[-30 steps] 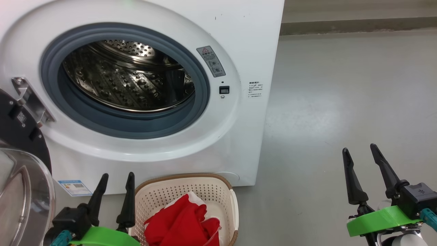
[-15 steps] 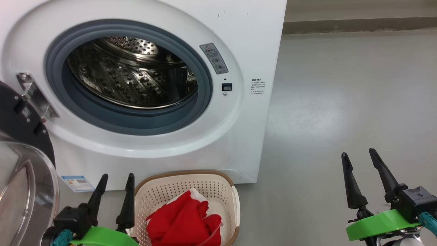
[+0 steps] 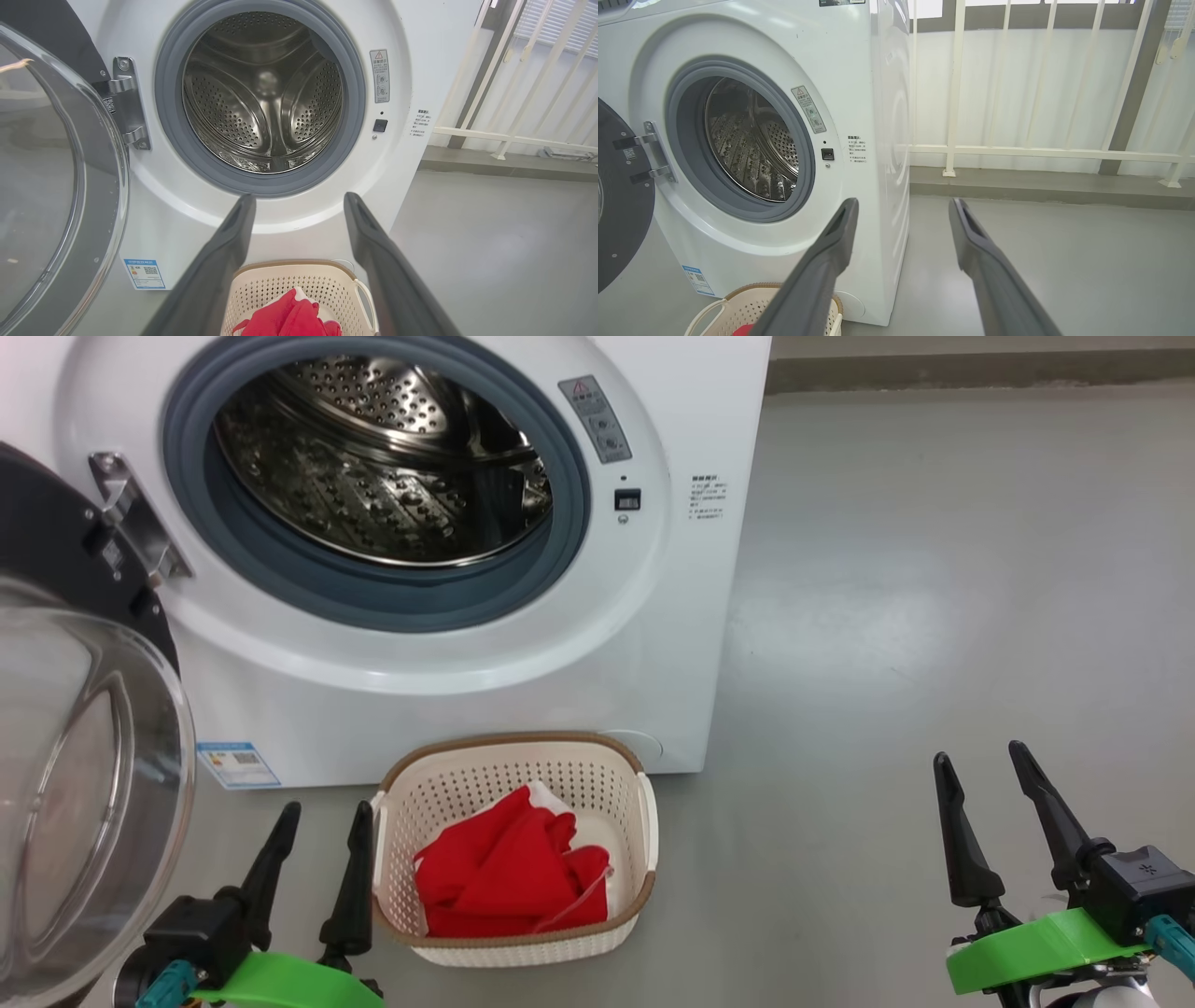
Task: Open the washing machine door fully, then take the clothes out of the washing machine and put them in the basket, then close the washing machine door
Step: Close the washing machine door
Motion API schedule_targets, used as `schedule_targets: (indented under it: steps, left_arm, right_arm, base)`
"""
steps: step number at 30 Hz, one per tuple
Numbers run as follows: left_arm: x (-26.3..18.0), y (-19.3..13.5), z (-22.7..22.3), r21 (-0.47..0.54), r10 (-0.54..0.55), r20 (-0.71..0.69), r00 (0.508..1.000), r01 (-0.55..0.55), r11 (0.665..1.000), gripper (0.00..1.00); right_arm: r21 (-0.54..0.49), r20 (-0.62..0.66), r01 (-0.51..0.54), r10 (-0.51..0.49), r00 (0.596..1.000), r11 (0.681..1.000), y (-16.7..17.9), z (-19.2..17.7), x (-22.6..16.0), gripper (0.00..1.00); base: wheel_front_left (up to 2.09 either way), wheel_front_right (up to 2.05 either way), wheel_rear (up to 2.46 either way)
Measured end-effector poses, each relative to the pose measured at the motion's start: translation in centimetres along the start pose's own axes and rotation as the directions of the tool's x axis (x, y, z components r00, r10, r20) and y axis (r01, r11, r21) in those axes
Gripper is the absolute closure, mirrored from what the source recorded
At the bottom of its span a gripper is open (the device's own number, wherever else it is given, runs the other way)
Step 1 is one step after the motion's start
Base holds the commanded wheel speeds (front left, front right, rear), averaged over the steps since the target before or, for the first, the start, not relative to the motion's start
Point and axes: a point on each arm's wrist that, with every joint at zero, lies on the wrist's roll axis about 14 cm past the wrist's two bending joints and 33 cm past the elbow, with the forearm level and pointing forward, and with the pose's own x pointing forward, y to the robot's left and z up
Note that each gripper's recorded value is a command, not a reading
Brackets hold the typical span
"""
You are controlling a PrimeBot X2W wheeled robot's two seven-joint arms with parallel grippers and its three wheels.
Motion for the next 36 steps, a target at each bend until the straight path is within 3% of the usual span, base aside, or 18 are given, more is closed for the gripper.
schedule_targets:
  steps: [14, 23, 36]
  left_arm:
    - [0.4, -0.3, 0.2, -0.004, -0.019, 0.008, 1.0, 0.019, 1.0, 0.0]
    - [0.1, 1.1, 1.1, 0.008, 0.055, 0.036, 0.998, -0.056, 0.998, 0.0]
    - [-1.5, 3.7, 4.5, 0.016, 0.184, 0.121, 0.976, -0.187, 0.982, 0.0]
  right_arm:
    - [0.003, -0.022, 0.001, -0.001, 1.0, 1.0, 0.0, -0.8, 0.4, 0.0]
    - [0.008, -0.029, -0.027, 0.027, 0.999, 1.0, 0.9, -1.1, 0.8, 0.0]
    - [0.022, -0.037, -0.151, 0.152, 0.988, 0.988, 5.1, -1.9, 2.8, 0.0]
  base:
    - [-0.13, 0.13, 0.0]
    - [0.0, 0.0, 0.0]
    - [0.0, 0.0, 0.0]
